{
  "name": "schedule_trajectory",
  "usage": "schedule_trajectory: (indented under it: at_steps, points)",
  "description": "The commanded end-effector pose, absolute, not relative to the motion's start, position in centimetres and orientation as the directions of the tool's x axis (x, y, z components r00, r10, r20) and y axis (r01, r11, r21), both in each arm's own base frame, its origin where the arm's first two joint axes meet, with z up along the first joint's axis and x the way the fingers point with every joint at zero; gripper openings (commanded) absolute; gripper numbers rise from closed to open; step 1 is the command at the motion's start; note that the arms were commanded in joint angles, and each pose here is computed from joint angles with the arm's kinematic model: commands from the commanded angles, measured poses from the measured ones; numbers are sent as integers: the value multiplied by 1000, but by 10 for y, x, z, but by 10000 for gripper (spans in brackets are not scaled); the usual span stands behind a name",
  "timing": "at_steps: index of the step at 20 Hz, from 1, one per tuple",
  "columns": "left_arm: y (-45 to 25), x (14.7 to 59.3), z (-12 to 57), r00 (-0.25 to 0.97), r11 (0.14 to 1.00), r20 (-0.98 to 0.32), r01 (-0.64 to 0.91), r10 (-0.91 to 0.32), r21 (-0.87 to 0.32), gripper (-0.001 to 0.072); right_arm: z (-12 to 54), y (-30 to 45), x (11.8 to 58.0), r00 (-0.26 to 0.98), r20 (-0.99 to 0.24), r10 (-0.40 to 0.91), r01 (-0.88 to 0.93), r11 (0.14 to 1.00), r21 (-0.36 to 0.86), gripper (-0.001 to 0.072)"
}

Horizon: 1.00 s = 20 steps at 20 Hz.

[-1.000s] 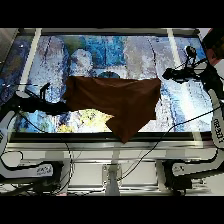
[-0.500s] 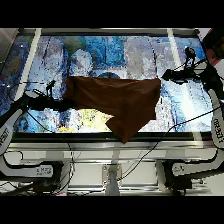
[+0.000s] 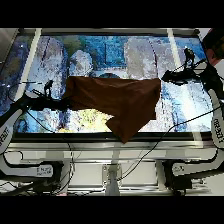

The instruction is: Fold the clothes and pants, and hang the long-sleeved shirts on hangers.

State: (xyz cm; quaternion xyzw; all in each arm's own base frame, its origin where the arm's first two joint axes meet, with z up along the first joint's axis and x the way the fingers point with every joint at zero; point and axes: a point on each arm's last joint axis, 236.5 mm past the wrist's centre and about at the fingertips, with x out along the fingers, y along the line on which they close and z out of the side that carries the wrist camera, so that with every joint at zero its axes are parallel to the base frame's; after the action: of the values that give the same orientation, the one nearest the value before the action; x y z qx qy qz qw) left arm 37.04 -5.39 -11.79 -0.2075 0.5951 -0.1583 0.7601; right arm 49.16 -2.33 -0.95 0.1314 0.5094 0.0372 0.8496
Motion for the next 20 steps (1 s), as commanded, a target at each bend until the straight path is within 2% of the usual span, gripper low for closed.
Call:
schedule_trajectory:
  at_steps: [1,4,5,7,10,13,20]
  points:
    - [-61,369,-118,229,856,-834,0,-502,-516,16,-22,-31,469,384,-909,164,50,979,198,444]
    - [-61,369,-118,230,856,-833,0,-503,-517,16,-38,-57,425,208,-973,102,28,994,110,431]
    - [-61,369,-118,230,856,-833,0,-503,-517,16,-43,-60,410,152,-982,116,11,993,119,390]
    - [-62,369,-118,230,856,-833,0,-503,-517,17,-59,-55,372,20,-982,186,-22,982,186,371]
    - [-62,369,-118,230,856,-833,0,-503,-517,17,-82,-11,322,-130,-916,380,-46,920,388,372]
    - [-62,369,-117,231,854,-831,-3,-506,-520,17,-99,24,300,-157,-855,494,-46,861,506,373]
    - [-65,371,-115,240,845,-822,-12,-517,-535,17,-126,30,299,-99,-865,492,-9,869,495,372]
